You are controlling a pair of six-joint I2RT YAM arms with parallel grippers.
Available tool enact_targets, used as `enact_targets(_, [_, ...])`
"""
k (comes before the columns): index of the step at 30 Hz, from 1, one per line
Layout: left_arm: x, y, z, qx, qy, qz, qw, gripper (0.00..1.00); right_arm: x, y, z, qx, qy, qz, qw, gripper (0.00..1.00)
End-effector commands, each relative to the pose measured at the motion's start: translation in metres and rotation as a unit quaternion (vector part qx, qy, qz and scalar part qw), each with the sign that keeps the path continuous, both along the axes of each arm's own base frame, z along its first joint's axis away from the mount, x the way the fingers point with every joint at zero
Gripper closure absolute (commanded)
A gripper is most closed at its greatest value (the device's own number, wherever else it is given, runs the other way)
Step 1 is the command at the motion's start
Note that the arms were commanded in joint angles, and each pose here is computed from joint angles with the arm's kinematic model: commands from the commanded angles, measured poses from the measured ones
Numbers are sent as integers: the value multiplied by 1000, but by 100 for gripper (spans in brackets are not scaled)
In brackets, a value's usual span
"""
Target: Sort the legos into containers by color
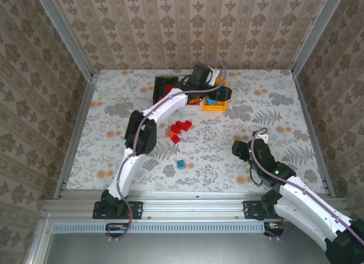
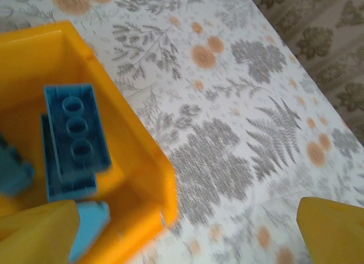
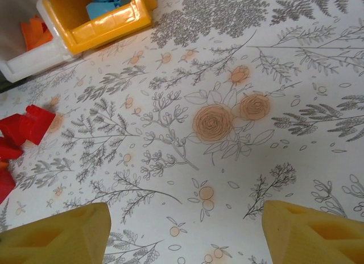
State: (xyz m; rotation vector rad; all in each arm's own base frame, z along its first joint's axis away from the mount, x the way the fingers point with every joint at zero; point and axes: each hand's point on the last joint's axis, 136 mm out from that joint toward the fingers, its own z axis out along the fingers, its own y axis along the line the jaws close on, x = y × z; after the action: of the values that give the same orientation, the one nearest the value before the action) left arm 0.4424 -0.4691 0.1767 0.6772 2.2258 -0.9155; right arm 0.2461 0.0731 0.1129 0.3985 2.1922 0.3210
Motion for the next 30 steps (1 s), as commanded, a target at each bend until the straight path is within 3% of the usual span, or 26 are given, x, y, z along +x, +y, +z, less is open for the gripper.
enact_targets(1, [-19, 46, 76, -13, -88, 51, 995, 0, 4, 19, 15, 6, -4, 41, 999, 28])
enact_targets(4, [-40, 106, 65, 7, -76, 120, 990, 0, 7, 47, 17, -13, 3, 86, 996, 28])
enact_targets(7, [-60, 169, 24, 36, -10, 191, 981, 0, 10, 91, 15, -38, 19, 147, 988, 27])
enact_targets(12, [-97, 275, -51, 25, 122, 320, 939, 0, 11, 165, -5, -101, 53, 212, 971, 20])
enact_targets(16, [-129, 335, -89, 4, 182, 385, 905, 0, 6, 225, -29, -79, 95, 276, 953, 17])
enact_targets(22, [-161, 365, -100, 1, 195, 406, 893, 0, -6, 271, -54, -116, 133, 316, 932, 19])
enact_targets(30, [-181, 378, -97, -14, 183, 414, 892, 0, -25, 275, -83, -158, 178, 295, 925, 30])
